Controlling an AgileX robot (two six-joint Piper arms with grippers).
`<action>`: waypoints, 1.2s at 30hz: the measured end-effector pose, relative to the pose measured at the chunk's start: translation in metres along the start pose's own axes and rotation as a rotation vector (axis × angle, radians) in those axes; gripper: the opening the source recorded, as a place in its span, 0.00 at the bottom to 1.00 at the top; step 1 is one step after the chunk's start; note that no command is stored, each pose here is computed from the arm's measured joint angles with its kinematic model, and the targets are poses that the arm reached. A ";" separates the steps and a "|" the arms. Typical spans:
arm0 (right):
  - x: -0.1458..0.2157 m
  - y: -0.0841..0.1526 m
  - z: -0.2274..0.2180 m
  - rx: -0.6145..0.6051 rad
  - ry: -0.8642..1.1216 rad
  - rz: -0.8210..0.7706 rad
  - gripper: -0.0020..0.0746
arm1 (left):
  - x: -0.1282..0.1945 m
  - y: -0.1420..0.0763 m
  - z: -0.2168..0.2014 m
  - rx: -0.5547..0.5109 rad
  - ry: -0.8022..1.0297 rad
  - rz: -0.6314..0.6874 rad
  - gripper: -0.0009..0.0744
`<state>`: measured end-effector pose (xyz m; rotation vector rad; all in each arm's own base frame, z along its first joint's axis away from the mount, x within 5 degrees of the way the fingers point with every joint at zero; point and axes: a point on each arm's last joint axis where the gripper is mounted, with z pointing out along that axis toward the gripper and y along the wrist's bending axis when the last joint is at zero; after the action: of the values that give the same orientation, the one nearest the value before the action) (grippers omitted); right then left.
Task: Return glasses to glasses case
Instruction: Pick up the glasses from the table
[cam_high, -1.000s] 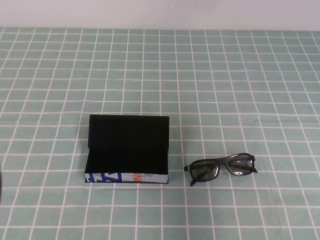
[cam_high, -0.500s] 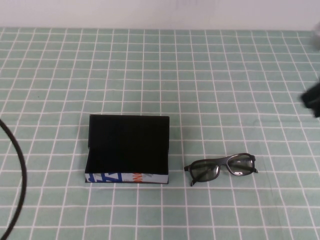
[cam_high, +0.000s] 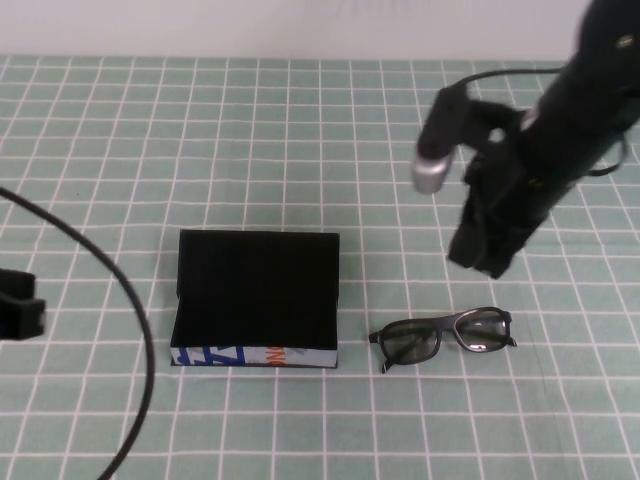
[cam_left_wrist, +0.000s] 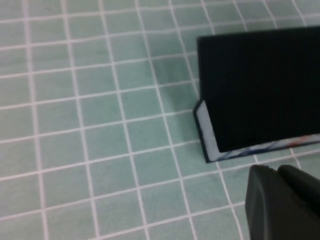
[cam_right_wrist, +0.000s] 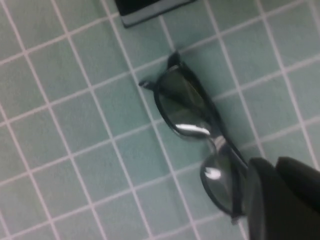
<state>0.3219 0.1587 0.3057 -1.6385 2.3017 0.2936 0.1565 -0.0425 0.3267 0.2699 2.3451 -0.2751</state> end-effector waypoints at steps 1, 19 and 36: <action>-0.003 -0.001 0.003 -0.004 0.002 -0.005 0.07 | -0.001 0.000 0.003 0.006 0.009 0.004 0.01; -0.015 -0.020 0.031 0.053 -0.048 -0.114 0.32 | -0.014 0.028 0.110 0.345 0.132 -0.097 0.01; -0.007 -0.032 0.074 0.002 0.048 -0.075 0.52 | 0.001 0.042 0.155 0.484 0.266 -0.262 0.01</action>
<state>0.3636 0.1785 0.2396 -1.7445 2.2674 0.2377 0.2696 -0.0452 0.2127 0.2399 2.5477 -0.9936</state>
